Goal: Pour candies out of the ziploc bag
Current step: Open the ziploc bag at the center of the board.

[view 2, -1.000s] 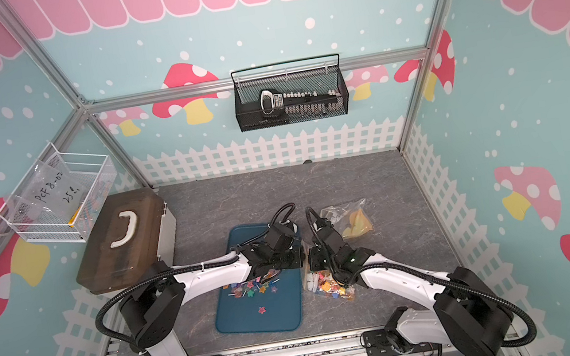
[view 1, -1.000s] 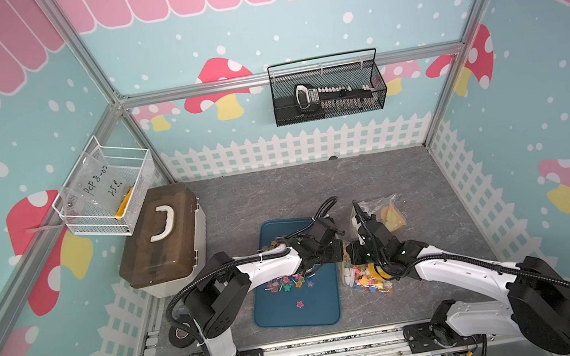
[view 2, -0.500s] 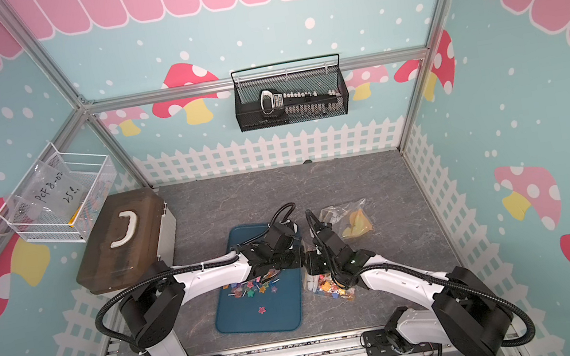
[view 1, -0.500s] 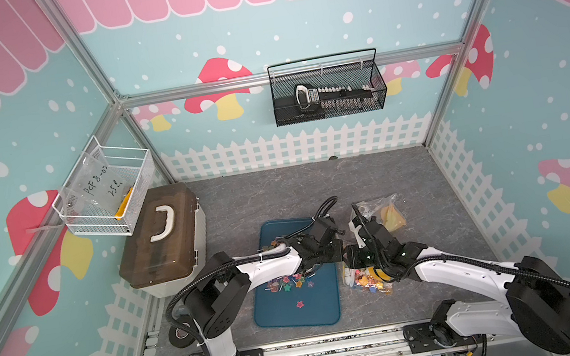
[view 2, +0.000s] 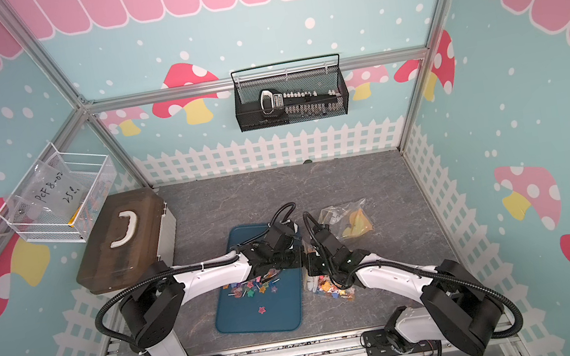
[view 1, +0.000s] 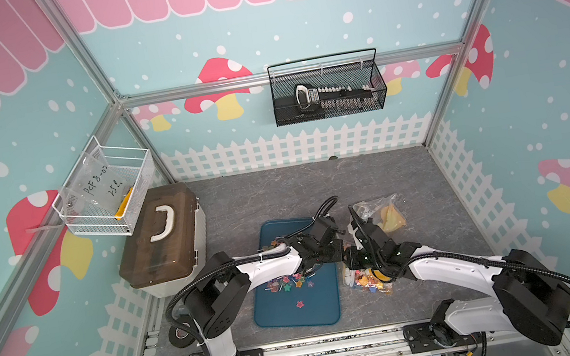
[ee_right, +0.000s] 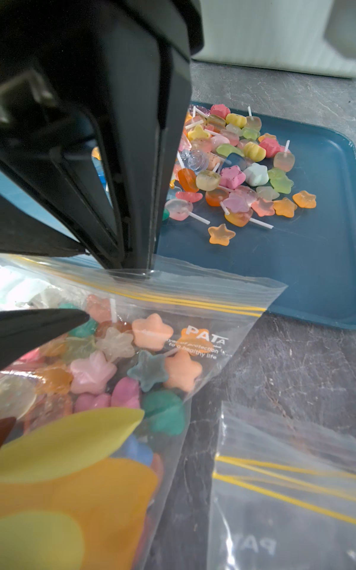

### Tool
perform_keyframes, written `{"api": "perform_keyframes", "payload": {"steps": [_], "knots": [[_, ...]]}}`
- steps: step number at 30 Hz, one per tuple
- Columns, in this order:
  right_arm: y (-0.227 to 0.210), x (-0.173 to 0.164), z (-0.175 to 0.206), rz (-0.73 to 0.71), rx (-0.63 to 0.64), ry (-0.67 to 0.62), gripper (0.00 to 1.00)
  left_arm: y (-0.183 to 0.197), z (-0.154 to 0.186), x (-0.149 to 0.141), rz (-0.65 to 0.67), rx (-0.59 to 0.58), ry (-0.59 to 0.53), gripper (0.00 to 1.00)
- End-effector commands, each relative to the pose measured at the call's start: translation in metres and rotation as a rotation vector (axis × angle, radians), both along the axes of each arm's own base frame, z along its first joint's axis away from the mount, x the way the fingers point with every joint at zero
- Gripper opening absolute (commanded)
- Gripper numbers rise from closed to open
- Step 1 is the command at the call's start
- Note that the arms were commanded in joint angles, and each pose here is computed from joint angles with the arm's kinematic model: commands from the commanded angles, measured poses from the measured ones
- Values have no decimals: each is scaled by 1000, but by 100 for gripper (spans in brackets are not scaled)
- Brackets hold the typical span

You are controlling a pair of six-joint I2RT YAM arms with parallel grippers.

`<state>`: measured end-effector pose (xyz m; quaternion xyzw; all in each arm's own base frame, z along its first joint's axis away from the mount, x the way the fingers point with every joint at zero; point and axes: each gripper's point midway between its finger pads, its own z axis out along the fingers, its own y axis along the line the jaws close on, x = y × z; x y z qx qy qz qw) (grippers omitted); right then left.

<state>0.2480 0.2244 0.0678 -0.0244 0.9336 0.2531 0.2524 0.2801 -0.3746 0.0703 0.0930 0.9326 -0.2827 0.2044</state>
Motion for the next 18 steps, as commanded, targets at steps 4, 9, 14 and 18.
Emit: {"api": "perform_keyframes", "payload": {"steps": [4, 9, 14, 18], "knots": [[7, 0, -4, 11, 24, 8, 27, -11, 15, 3, -6, -36, -21, 0], [10, 1, -3, 19, 33, 4, 34, -11, 15, 3, -6, -36, -24, 0], [10, 1, -1, 14, 39, -4, 28, -10, 16, 3, -5, -36, -25, 0], [10, 3, 1, 6, 46, -13, 10, -10, 15, 2, -5, -35, -24, 0]]}}
